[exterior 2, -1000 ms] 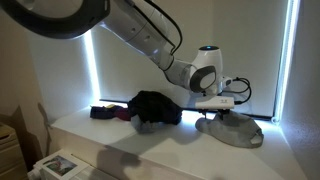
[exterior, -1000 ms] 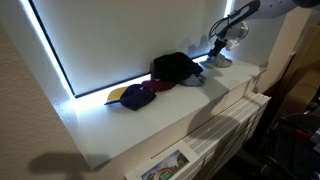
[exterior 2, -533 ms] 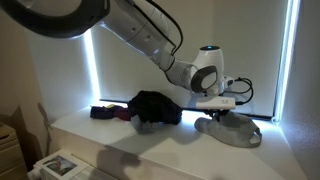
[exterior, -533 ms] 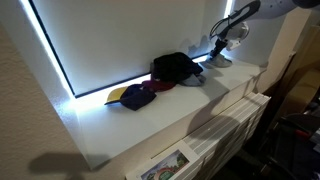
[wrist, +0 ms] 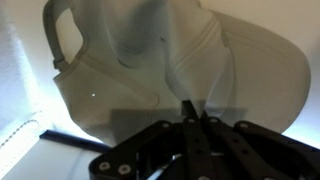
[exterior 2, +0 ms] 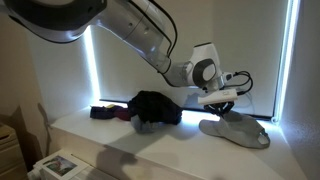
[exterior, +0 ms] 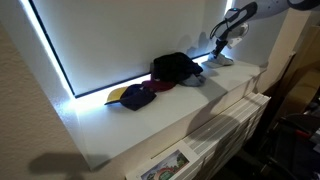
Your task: Move the cap to the left
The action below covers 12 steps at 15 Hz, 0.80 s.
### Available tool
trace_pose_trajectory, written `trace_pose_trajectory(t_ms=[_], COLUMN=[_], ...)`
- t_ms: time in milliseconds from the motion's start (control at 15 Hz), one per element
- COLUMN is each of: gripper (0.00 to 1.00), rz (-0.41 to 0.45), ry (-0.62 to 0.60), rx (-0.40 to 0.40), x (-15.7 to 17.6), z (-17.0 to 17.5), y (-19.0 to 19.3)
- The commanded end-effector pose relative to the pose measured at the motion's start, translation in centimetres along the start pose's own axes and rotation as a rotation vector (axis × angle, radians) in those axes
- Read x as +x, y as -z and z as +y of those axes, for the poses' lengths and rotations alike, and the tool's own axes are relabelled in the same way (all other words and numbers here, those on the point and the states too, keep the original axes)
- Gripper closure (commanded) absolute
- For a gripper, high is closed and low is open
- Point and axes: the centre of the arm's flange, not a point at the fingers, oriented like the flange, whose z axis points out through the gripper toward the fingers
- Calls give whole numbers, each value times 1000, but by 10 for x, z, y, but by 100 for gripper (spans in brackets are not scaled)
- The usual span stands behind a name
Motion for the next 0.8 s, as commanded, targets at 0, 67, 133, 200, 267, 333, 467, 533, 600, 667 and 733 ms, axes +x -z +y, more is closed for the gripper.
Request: trace_pose_trajectory(t_ms=[0, 67, 133, 200, 267, 333, 467, 533, 600, 667, 733], gripper=[99, 99, 99, 99, 99, 99, 99, 99, 99, 99, 99], rz=[5, 33, 75, 108, 150, 186, 261, 299, 324, 337, 354], ry=[86, 108, 141, 162, 181, 205, 257, 308, 372, 408, 449], rx=[-185, -238, -275, -309, -336, -357, -380, -371, -343, -307, -282], x=[25, 32, 37, 45, 50, 54, 58, 58, 56, 54, 55], z=[-8, -9, -9, -9, -10, -10, -13, -16, -19, -24, -29], y=[60, 78, 99, 121, 141, 159, 191, 208, 225, 241, 254])
